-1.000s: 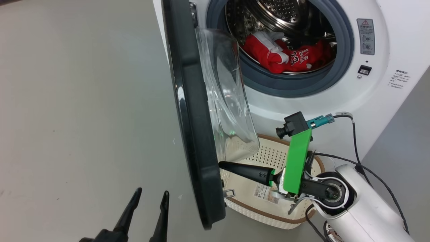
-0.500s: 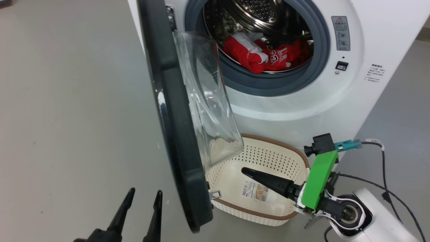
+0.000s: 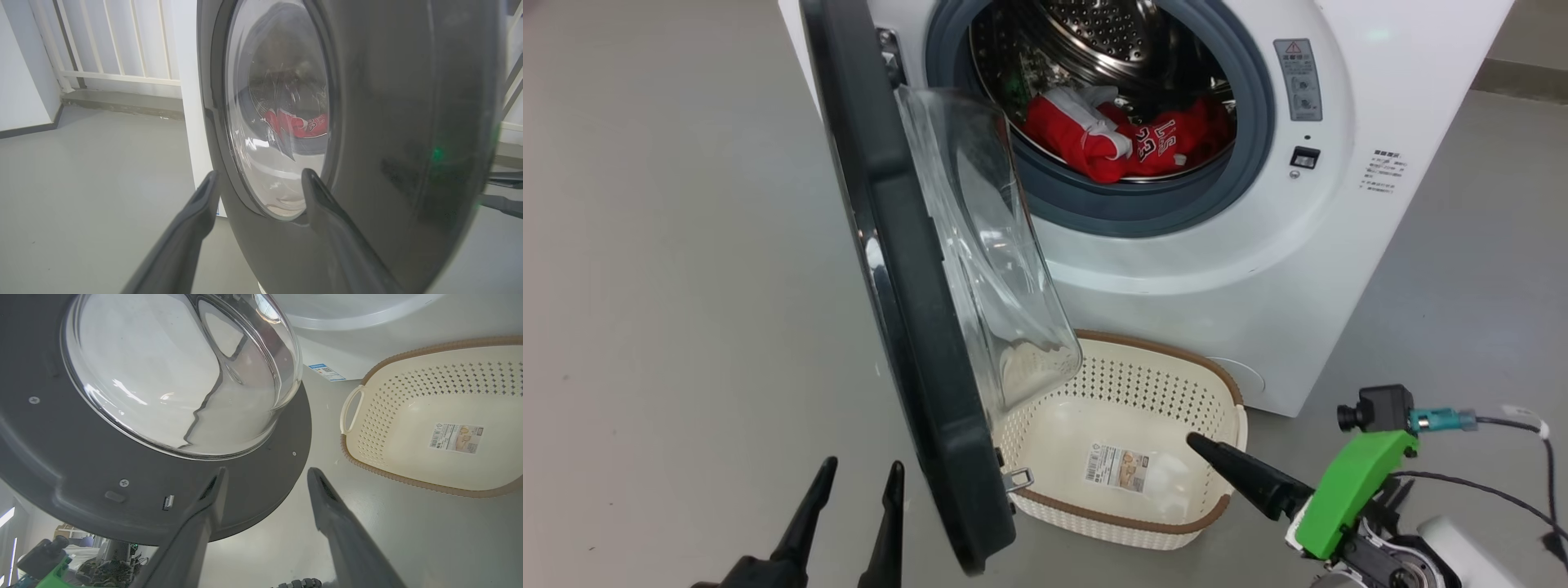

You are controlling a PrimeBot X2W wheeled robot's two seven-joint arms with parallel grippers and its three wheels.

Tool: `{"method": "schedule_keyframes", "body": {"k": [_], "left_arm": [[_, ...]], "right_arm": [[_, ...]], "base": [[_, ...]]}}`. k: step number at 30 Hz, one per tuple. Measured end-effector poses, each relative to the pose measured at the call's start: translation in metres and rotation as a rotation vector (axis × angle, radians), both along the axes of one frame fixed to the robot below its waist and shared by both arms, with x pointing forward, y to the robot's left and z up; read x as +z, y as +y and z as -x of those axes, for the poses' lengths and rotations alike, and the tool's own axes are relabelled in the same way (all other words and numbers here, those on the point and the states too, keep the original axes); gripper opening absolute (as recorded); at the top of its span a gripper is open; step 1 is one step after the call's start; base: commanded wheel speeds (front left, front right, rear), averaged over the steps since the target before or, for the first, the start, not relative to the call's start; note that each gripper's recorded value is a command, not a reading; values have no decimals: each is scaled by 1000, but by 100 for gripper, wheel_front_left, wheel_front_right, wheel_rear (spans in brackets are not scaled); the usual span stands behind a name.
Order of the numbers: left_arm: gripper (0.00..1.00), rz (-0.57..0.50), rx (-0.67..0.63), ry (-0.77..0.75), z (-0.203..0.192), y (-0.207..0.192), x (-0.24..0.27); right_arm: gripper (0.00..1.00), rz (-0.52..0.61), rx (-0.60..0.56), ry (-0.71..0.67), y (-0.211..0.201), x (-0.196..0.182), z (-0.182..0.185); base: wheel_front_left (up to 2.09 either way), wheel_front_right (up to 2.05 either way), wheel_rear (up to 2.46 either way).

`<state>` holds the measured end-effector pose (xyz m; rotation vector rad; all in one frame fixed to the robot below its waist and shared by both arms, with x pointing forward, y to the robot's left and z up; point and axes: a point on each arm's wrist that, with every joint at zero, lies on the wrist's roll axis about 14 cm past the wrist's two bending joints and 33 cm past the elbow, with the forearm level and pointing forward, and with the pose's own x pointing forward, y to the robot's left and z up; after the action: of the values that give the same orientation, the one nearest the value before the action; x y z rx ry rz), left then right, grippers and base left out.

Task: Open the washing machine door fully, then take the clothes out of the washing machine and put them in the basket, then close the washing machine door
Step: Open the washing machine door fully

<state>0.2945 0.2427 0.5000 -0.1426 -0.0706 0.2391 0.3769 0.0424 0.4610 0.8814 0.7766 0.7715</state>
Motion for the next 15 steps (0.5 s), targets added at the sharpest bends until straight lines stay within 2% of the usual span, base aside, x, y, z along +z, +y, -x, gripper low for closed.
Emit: {"method": "schedule_keyframes", "body": {"k": [7, 15], "left_arm": [[100, 3, 2, 2, 1, 1, -1], [100, 7, 4, 7, 4, 1, -4]], "right_arm": [[100, 132, -96, -84, -28, -26, -3], [100, 177, -170, -158, -39, -34, -3]], "base": [[0, 0, 0], [0, 0, 0]]}}
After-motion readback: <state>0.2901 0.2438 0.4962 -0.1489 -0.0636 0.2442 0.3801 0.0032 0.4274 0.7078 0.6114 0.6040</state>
